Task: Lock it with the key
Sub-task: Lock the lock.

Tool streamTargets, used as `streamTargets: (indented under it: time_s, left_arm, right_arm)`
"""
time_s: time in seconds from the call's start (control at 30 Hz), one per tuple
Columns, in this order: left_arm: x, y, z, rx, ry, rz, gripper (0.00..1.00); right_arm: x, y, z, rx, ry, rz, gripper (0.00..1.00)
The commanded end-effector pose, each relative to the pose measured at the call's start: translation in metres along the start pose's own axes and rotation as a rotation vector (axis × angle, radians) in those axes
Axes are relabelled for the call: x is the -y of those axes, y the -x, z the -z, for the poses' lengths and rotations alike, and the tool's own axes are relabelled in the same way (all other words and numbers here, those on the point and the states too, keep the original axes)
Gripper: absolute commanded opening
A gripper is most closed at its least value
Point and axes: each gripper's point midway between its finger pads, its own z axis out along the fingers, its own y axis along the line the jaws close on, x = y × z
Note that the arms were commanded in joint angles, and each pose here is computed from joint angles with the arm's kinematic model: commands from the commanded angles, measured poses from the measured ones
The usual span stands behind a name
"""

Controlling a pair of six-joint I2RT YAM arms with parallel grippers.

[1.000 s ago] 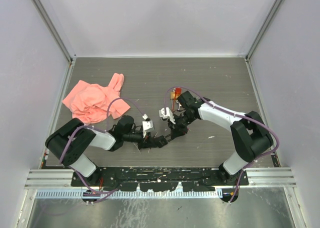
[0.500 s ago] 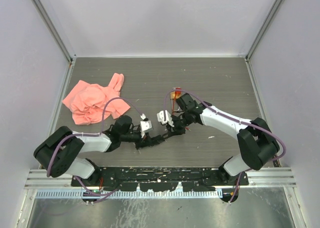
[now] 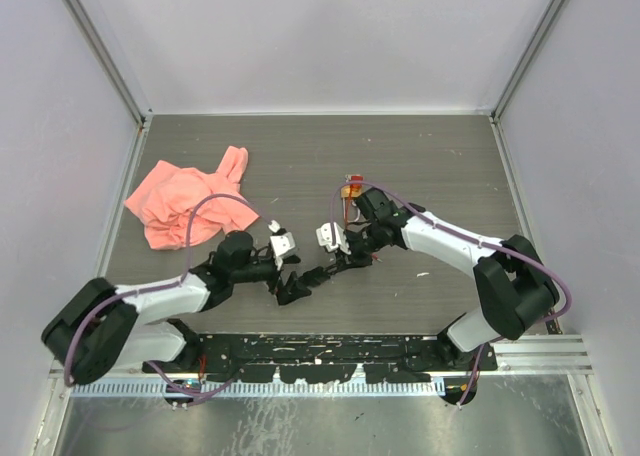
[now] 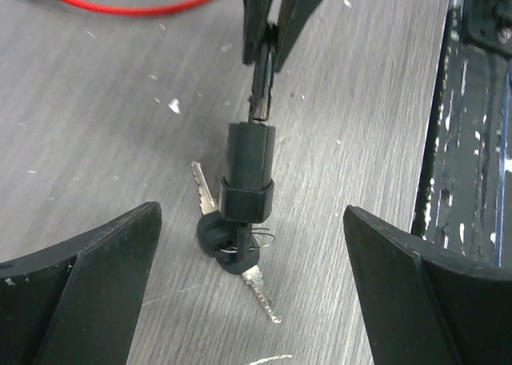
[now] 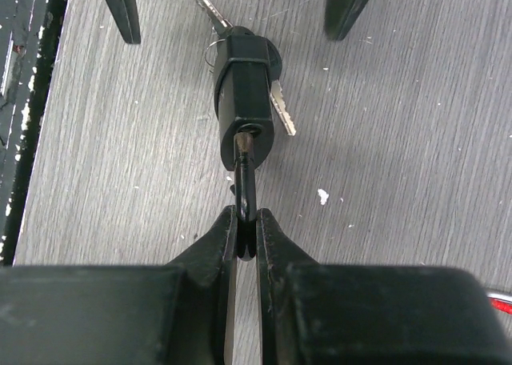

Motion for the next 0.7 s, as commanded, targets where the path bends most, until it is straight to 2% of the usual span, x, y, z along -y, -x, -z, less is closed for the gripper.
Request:
streamTargets:
  time_s: [0.0,0.1,0.17,0.33,0.47,0.67]
  left_arm:
    - [-0.011,0.029,0.014,0.120,0.121,-0.007,0.98]
    - [-0.016,0.043,0.018,0.211,0.161,0.016,0.98]
    - [-0.012,0.050,0.017,0.244,0.123,0.021,0.98]
    - [0.000,0.039,-0.003,0.187,-0.020,-0.032,1.00]
    - [0.001,0.030,-0.020,0.147,-0.025,-0.107,0.93]
    - [-0.004,0.023,-0.038,0.086,-0.022,-0.092,0.70]
  right_arm:
    - [0.007,0.028,0.008,0.095,-0.010,0.085,0.01]
    - [0.006,0.029,0.007,0.103,-0.004,0.089,0.01]
    - [0.006,0.030,0.008,0.105,-0.004,0.090,0.01]
    - [0.005,0.029,0.006,0.107,0.006,0.083,0.01]
    - [0.006,0.030,0.005,0.110,0.015,0.076,0.01]
    - [0.003,0.031,0.004,0.121,0.026,0.072,0.01]
